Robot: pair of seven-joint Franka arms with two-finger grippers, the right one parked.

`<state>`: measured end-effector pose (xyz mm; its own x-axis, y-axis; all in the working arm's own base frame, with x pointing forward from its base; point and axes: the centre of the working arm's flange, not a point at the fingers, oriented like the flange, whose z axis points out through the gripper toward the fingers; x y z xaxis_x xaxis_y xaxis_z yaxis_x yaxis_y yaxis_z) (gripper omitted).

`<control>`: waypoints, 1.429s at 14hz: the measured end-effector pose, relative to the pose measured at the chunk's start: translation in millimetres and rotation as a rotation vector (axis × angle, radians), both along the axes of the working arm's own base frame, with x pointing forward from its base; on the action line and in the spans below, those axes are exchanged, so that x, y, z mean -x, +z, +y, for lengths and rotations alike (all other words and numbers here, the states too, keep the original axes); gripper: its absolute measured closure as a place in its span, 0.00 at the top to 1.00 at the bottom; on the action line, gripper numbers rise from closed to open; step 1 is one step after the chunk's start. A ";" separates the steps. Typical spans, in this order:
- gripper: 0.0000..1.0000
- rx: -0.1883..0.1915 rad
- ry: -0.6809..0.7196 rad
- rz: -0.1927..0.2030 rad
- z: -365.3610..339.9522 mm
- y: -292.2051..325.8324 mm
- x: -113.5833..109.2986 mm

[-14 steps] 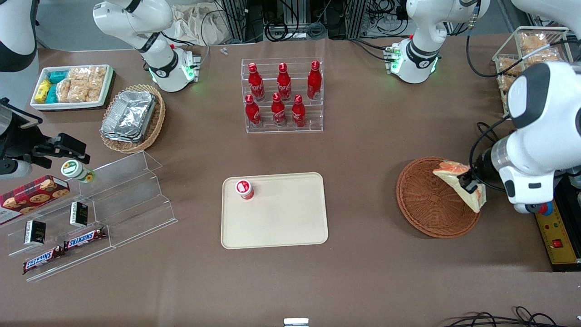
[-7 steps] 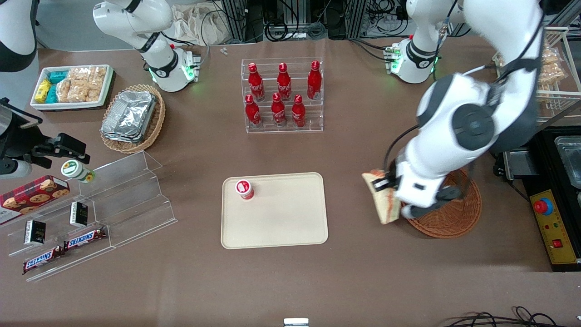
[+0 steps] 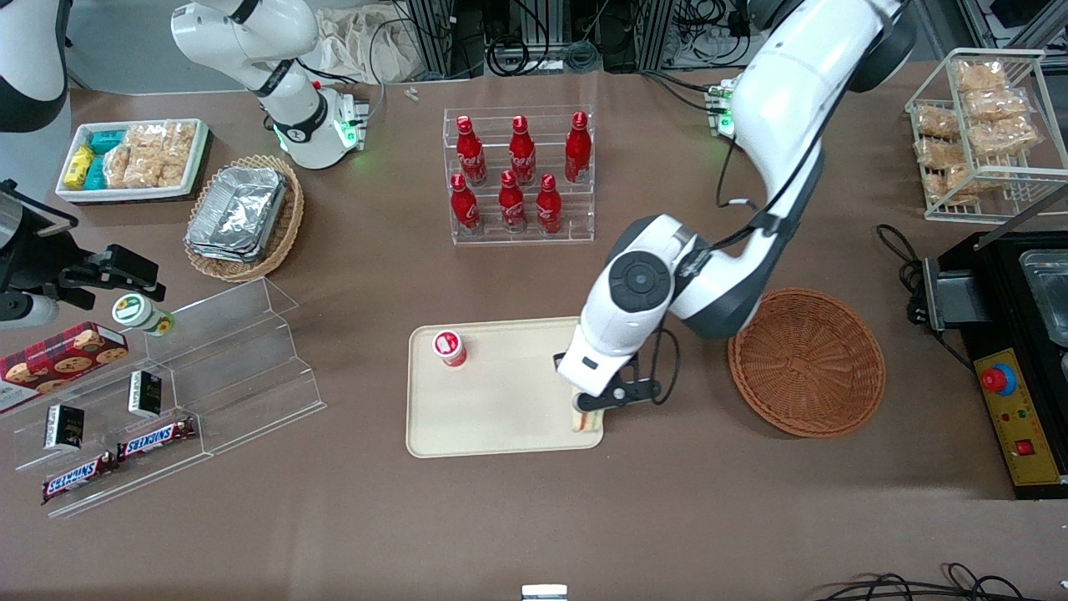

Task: Place sandwich from basket to tray
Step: 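Carry the sandwich over the cream tray and lower it onto it, then open the left gripper, release the sandwich, and raise the arm away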

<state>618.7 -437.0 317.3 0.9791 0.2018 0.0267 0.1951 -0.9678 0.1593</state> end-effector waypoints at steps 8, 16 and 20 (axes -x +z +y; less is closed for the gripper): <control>0.19 -0.068 -0.076 0.034 -21.1 -75.0 17.9; 0.52 -0.094 -0.094 0.037 -22.9 -90.5 21.6; 0.93 -0.090 -0.094 0.018 -23.5 -81.3 17.7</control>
